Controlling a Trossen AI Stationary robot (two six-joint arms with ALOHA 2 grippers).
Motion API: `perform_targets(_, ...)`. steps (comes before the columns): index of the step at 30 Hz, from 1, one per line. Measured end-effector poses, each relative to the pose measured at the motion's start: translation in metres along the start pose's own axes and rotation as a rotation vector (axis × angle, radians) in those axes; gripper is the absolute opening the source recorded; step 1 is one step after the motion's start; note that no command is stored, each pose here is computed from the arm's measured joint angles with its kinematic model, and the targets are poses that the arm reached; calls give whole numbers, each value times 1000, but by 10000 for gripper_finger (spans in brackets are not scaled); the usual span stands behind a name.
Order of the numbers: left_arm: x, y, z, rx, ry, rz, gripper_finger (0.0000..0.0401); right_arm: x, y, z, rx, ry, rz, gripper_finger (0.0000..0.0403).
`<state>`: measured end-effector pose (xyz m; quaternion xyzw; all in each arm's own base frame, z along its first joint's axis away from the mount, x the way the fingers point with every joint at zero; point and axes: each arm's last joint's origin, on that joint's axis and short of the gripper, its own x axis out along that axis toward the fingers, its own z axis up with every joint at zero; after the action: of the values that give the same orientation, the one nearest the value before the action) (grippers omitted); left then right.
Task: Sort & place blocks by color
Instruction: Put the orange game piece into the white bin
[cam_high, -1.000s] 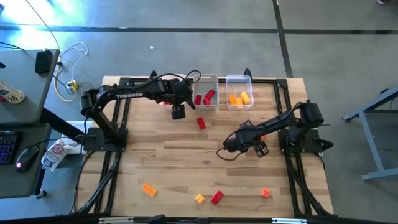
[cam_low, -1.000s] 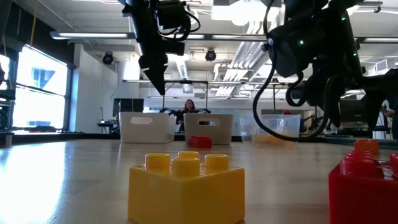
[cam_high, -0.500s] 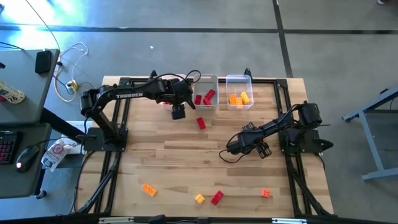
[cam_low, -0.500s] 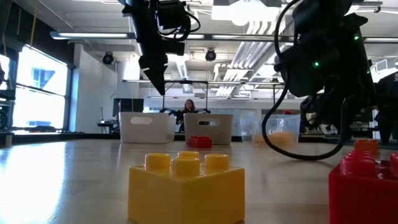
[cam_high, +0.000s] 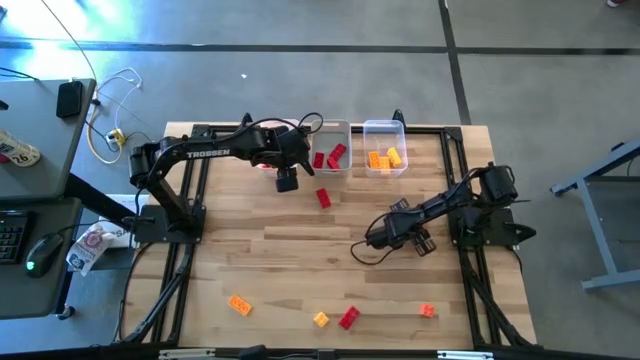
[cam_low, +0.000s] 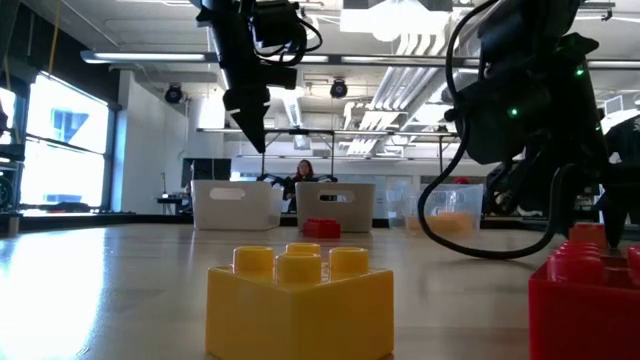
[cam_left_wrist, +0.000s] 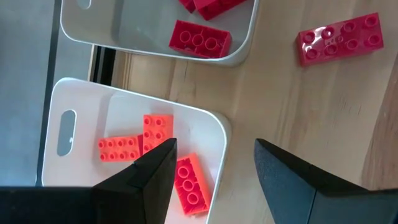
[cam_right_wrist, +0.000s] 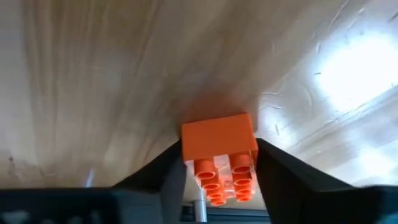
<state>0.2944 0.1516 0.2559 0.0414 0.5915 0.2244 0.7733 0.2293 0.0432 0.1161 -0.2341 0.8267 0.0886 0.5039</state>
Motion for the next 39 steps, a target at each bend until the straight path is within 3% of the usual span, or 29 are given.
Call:
perform_targets(4,0,0,0,0,0,0,200,0,0,0,40,-2,15,113)
perform_targets(15,0,-1,0,18,-1,-1,200,-19,-5,2,278,-18,-20,112)
perform_targets(20,0,-1,0,29,-1,-1,200,-49,-10,4,420,-153,-42,112)
perform_targets(26,0,-1,0,73,-2,-1,200,-92,-9,-6,529,-363,-149,112)
perform_targets(39,-2,-7,7,120,-91,-123,200,-159,-1,-46,742,-938,-300,115)
